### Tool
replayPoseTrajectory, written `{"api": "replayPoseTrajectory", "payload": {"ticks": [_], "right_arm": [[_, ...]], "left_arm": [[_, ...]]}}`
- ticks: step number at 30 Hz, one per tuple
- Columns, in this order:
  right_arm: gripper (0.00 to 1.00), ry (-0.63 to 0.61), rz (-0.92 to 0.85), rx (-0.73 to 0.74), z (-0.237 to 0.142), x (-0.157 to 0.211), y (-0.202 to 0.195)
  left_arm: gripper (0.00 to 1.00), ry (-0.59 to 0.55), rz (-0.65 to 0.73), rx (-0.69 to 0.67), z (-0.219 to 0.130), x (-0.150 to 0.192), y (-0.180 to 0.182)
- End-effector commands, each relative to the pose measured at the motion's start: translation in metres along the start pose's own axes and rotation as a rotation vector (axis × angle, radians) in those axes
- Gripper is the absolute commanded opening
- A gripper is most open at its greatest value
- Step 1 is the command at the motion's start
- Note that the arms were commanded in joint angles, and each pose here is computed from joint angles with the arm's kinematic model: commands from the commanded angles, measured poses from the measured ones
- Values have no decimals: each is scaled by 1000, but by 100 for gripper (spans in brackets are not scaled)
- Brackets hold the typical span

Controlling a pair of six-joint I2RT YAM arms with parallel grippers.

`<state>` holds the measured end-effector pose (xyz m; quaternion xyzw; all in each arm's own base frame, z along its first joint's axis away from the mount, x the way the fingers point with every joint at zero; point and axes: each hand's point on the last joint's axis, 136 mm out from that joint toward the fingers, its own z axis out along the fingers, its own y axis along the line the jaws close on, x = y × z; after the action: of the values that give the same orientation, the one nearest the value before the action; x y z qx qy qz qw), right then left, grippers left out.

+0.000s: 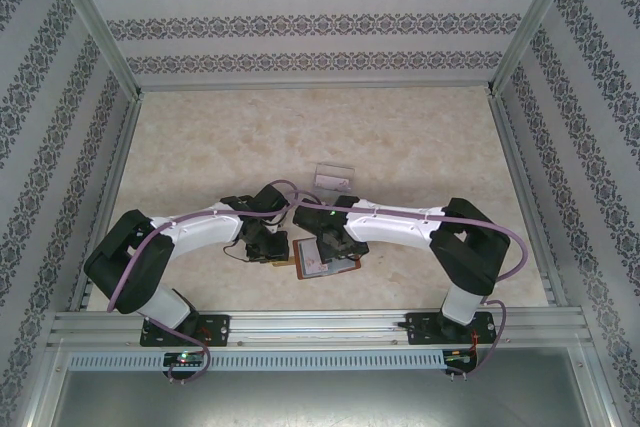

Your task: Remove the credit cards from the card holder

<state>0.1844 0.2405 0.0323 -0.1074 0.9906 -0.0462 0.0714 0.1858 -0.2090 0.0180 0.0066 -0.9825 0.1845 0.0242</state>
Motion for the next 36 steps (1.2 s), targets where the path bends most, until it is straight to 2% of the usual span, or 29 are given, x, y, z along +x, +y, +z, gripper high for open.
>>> {"api": "replayPoseTrajectory", "payload": {"ticks": [1,11,27,33,36], "right_arm": [[66,22,-33,76,8,9,-14],[66,31,-27,76,11,13,-19],[62,26,46,-137,0,16,6],[59,24,68,-152,-4,18,3],[58,10,78,-114,-8,18,-7]], "left_arm": [[17,22,0,-25,1,4,1],[18,15,10,-22,-2,0,-4],[21,-37,62,73,-33,-9,-46],[21,-27,95,81,-30,-8,-62],[21,-13,112,79,-24,-6,-68]]}}
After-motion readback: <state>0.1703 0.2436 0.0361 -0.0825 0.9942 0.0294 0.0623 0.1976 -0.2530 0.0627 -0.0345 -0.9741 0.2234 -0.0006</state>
